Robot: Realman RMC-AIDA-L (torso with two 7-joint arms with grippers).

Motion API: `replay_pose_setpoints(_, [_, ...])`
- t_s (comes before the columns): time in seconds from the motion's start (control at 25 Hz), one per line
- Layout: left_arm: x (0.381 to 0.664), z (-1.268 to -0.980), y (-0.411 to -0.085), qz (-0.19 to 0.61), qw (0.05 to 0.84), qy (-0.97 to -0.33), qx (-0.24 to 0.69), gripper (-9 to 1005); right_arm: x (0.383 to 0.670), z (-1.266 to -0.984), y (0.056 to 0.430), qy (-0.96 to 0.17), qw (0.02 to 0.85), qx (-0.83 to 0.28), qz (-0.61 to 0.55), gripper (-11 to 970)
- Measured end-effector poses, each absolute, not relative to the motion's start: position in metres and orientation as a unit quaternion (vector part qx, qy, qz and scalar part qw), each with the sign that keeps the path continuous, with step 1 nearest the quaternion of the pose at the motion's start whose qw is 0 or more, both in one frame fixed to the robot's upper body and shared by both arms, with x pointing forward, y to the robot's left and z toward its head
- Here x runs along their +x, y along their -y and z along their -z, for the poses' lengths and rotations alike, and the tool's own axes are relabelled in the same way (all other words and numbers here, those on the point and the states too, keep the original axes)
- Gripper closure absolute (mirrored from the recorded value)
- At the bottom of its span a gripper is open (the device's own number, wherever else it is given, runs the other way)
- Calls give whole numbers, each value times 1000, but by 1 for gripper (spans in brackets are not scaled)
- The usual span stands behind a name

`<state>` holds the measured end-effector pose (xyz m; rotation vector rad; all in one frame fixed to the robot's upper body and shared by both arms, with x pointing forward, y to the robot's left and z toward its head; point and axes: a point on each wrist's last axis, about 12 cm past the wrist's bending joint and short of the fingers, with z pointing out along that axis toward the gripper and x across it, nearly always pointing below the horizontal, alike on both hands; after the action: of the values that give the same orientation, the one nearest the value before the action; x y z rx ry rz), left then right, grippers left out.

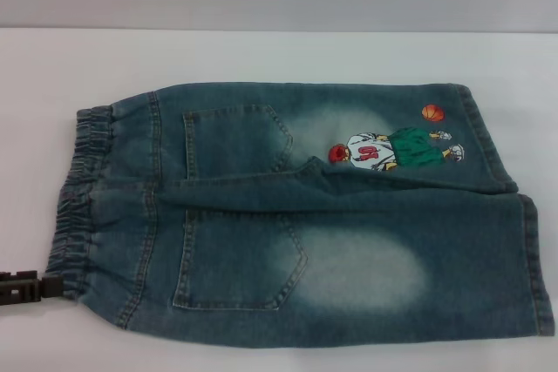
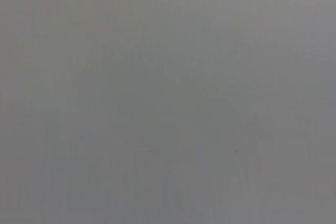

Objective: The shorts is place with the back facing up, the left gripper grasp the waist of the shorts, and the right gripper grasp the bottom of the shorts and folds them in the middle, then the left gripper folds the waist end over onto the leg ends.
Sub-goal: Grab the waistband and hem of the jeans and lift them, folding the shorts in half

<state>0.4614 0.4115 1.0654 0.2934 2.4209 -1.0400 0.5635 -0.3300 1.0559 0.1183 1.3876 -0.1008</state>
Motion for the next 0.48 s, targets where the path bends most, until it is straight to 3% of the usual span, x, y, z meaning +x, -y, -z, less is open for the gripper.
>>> replay_pose_setpoints(0.48, [464,-1066,-410,383,234,-888,104,184,564,-1056,330,-639,766,53,46,369])
